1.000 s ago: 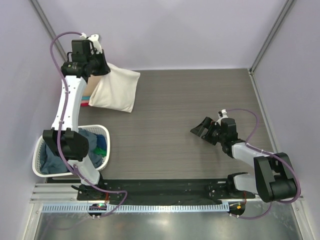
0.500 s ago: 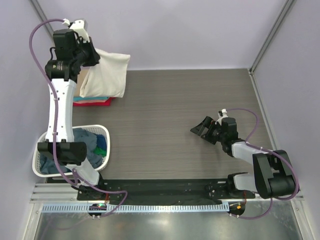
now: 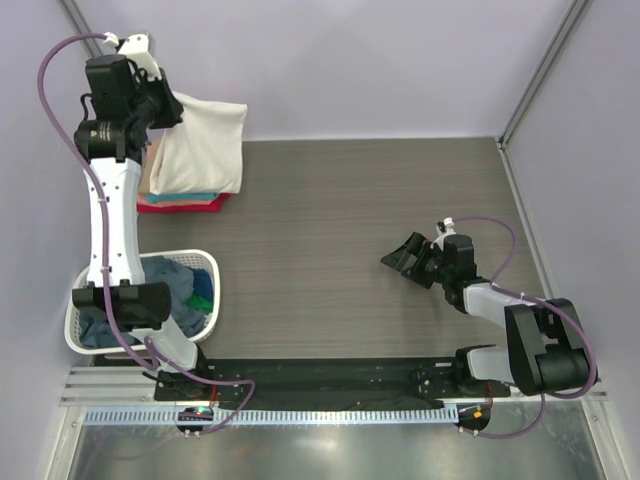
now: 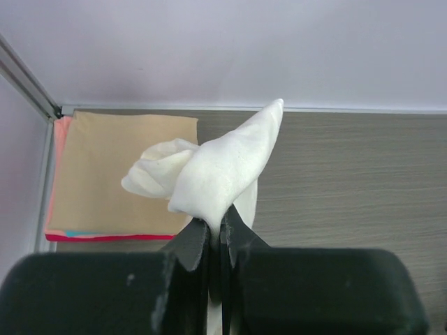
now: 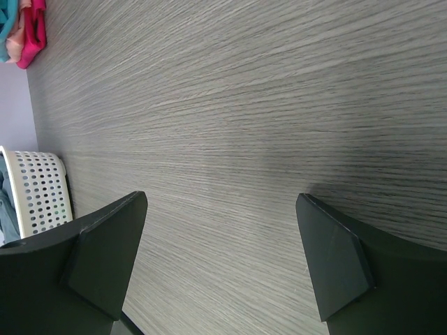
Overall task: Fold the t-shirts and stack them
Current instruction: Neatly place the folded tshirt to the corner
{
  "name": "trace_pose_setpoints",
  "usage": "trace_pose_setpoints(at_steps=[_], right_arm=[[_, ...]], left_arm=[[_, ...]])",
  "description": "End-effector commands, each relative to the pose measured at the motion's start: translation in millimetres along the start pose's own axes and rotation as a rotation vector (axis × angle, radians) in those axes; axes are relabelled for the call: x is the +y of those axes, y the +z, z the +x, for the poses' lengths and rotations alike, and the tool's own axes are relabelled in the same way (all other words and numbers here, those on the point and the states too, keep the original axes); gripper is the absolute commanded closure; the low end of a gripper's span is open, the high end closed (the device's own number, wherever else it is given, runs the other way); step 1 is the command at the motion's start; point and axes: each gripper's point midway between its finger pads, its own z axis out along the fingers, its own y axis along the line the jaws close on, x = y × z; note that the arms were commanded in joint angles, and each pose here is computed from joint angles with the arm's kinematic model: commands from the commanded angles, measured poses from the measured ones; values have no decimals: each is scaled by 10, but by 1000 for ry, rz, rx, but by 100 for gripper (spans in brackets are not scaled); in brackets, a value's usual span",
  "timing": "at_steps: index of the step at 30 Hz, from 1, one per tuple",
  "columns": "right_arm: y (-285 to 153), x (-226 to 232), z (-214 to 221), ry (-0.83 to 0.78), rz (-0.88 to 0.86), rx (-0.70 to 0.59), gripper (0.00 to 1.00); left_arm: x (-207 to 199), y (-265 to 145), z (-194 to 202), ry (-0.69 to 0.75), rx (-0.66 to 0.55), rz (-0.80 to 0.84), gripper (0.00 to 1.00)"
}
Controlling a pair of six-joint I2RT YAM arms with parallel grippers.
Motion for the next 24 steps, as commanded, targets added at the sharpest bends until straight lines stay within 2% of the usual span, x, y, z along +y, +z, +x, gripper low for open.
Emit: trace_pose_setpoints(at_steps=[1,7,12,18,24], right_arm=[[24,94,-133,-15,-31,-32,6],[23,76,-127,-8,-30,-28,6],[34,67,-122,-1,-33,-21,6],[39,65,-122,5,-38,-19,6],[61,50,-102,15,-40,-4,6]], left_arm=[[-10,-13,-372,32,-124,44,100],[116,267,-299,16,-91,96,100],[378,653,-110,-19,-27,101,100],[580,939,-39,-27,-17,96,100],[819,1093,-96,-34,-60,85,100]])
